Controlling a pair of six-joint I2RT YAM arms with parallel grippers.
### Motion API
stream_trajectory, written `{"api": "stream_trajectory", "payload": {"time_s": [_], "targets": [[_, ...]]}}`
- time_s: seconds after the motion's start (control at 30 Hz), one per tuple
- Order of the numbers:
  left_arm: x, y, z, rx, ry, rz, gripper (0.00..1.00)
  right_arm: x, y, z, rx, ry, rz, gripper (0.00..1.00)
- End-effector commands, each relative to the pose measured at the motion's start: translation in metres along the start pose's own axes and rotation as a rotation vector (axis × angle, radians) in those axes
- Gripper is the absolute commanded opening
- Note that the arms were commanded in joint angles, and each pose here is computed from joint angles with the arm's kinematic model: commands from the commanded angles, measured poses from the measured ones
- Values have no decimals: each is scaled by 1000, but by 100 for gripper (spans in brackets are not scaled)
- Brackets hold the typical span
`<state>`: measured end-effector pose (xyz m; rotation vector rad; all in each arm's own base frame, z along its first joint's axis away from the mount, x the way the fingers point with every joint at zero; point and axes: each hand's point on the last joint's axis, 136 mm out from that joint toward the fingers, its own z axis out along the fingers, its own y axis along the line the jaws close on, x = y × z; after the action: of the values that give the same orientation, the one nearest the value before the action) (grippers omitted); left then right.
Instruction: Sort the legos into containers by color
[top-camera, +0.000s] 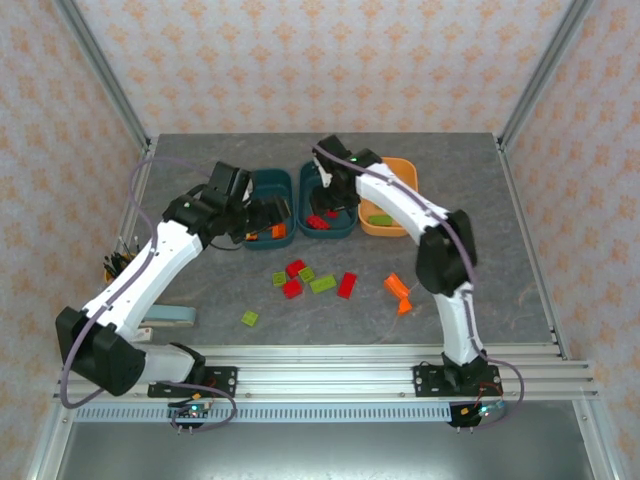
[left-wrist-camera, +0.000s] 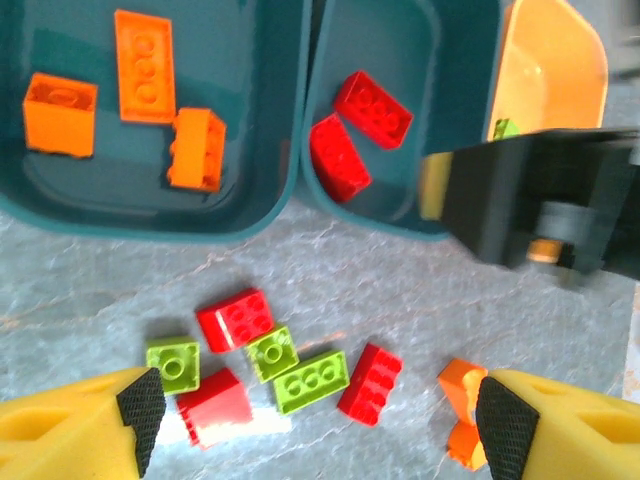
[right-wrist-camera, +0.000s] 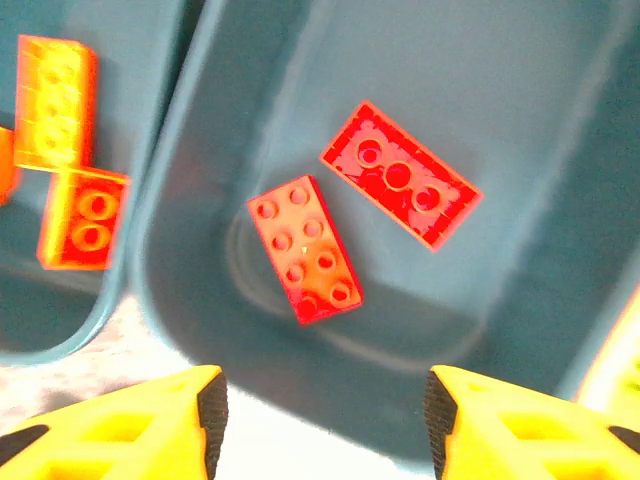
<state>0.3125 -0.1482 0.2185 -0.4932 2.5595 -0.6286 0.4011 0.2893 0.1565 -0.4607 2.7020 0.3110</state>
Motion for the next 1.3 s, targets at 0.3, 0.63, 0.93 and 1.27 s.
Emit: {"api": "stream_trajectory", "payload": {"time_s": [0.3,0.63,0.93,1.27], "targets": [[86,67,1,-150,136,-10,81,94,19,-130,-277,-180,279,69],[123,97,4,-225,122,-65,76,184,16,-141,-276,-94,247,78],[121,78,25,-200,70,-131,73,195,34,-120,-279,-52,146,77],[130,35,86,-286,112,-110,77,197,36,-121,-321,-113,126,85]]}}
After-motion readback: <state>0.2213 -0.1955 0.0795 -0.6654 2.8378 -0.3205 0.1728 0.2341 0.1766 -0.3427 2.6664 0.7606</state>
